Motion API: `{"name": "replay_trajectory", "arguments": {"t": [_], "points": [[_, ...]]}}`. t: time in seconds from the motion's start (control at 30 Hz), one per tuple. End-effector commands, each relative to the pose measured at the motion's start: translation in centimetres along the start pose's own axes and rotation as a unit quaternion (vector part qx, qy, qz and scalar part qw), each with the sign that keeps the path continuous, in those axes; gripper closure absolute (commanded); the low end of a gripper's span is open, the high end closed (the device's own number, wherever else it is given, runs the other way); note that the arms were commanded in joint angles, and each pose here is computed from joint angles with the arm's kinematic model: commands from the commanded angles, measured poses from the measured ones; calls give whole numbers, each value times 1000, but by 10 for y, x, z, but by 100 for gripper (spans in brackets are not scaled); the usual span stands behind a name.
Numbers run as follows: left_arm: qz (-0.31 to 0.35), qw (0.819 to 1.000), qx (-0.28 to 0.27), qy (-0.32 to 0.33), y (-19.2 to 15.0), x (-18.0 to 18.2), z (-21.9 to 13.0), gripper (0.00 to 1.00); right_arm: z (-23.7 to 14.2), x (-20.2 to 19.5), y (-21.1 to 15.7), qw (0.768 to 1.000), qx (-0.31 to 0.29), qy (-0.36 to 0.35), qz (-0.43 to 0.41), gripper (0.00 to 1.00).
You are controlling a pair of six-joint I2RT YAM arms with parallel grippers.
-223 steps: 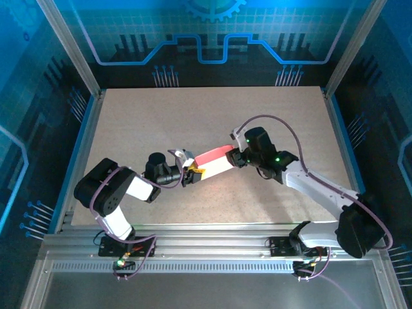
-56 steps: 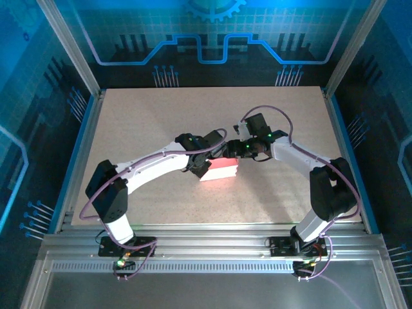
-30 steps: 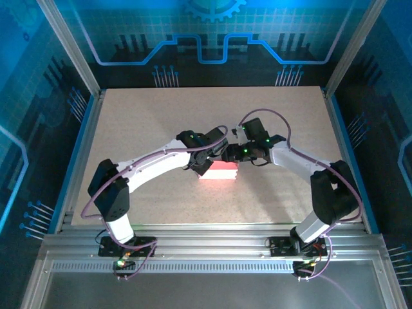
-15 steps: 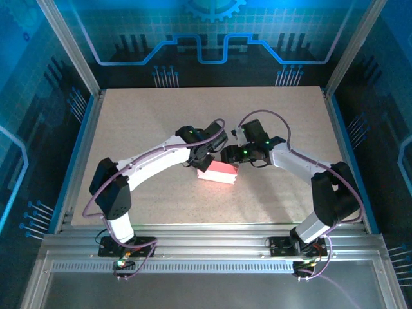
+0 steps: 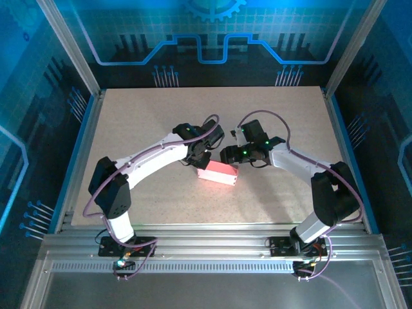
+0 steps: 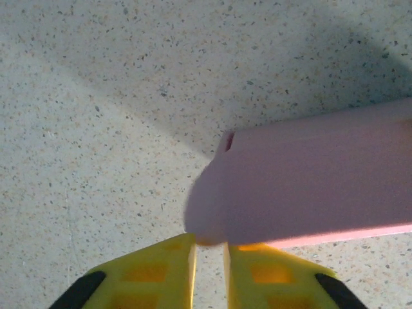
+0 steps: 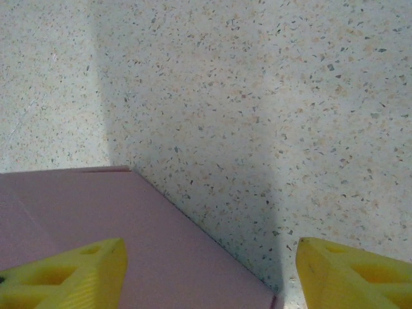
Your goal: Fold the paper box
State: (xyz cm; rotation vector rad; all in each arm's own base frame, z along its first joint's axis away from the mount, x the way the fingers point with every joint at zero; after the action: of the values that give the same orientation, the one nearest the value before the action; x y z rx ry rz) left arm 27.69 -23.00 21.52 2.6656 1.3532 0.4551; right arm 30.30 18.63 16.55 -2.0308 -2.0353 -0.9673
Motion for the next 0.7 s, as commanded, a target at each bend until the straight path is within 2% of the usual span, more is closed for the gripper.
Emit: {"name": "replay_trajectory", "arguments": {"t": [0.0,0.2,0.3,0.37,0.47,0.53,0.67], "points": [[-1,1000,1,16,2,2,6,77,2,3,-5,1000,8,2,-6,29],[16,999,-34,13,3,1,8,74,3,3,-4,1000,10,3,-4,29],[51,998,-38,14,0,1,9,64,3,3,-3,1000,10,3,-5,29],[106,994,-32,10,-5,-1,9,57,4,3,-3,1000,11,0,-7,29],[152,988,-29,15,-13,1,6,38,4,2,-4,1000,12,-3,-8,29],[163,985,-49,22,-17,4,3,35,4,2,-4,1000,12,-3,-8,29],[159,979,-128,-22,-22,11,-8,31,4,1,-4,1000,14,-3,-7,29]]}}
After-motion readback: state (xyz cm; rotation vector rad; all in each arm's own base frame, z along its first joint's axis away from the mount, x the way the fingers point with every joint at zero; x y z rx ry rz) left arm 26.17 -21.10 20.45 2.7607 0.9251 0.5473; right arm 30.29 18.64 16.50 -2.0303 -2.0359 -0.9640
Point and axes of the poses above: each hand's point on the last joint's axis, 136 mm out from that joint toward the fingers, its own z axis out along the fingers, its own x axis along the line the jaws close on, y = z × x, the point moved 8 cm from there along -z, back along the fingers, and after that the axes turned 14 degrees about z, right-handed, at the moved point
